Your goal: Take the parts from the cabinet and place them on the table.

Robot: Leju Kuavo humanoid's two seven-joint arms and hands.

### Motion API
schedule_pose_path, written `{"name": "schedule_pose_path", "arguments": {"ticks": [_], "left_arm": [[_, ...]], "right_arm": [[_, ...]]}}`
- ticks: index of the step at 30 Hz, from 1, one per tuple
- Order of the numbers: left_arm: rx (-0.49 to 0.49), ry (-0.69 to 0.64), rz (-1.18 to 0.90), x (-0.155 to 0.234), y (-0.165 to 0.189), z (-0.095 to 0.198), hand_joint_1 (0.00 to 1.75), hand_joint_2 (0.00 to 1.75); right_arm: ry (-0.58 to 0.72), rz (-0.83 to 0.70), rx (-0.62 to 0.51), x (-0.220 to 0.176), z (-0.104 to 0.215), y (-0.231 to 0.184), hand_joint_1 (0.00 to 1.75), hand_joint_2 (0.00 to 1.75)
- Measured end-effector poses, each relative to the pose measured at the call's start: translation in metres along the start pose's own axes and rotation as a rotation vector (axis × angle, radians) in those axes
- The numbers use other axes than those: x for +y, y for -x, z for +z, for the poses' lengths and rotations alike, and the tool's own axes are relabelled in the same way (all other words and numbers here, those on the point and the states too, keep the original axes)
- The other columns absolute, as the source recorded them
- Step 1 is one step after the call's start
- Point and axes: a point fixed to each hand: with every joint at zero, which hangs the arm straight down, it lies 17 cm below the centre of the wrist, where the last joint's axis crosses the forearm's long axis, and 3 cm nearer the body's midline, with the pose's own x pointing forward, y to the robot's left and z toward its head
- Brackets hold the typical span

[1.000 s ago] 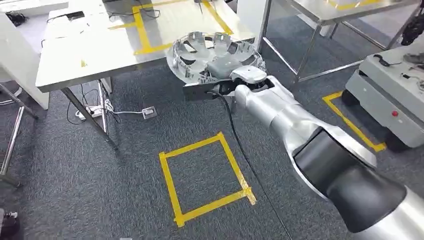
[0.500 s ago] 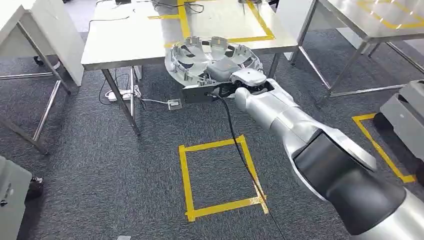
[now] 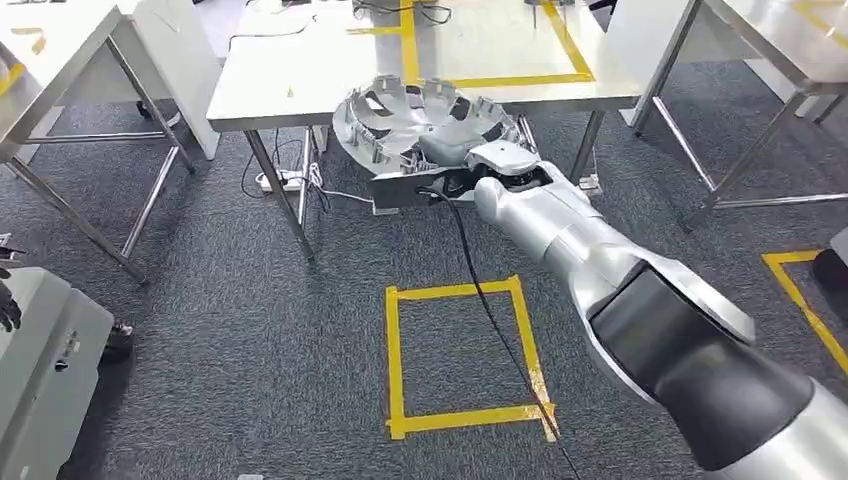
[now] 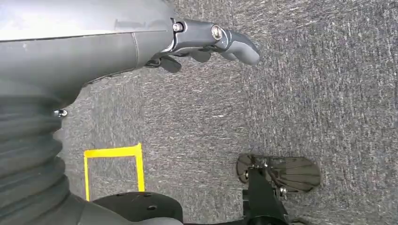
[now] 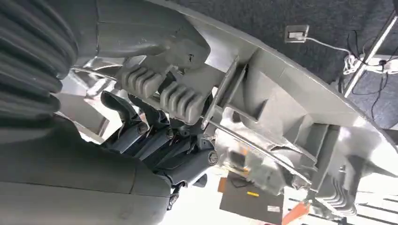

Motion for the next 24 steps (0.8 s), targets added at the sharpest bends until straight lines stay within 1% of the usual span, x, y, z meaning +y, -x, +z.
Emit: {"name": "schedule_pose_path", "arguments": {"ticks": [8,16,24], "left_arm": [[0.014,-0.006,0.000,0.002,-0.003,0.000,0.00,1.75],[0.060,-0.032,0.023,0.008,0.004,-0.001,0.00,1.75],[0.064,-0.036,0.033,0.009,0.005,-0.001,0.00,1.75]], "right_arm": [[0.000,-0.003,0.007,0.001,0.002,0.005,1.64,1.75],[0.000,0.001,0.017,0.001,0.002,0.007,1.64,1.75],[0.004,0.007,0.051,0.000,0.002,0.012,1.64,1.75]]}}
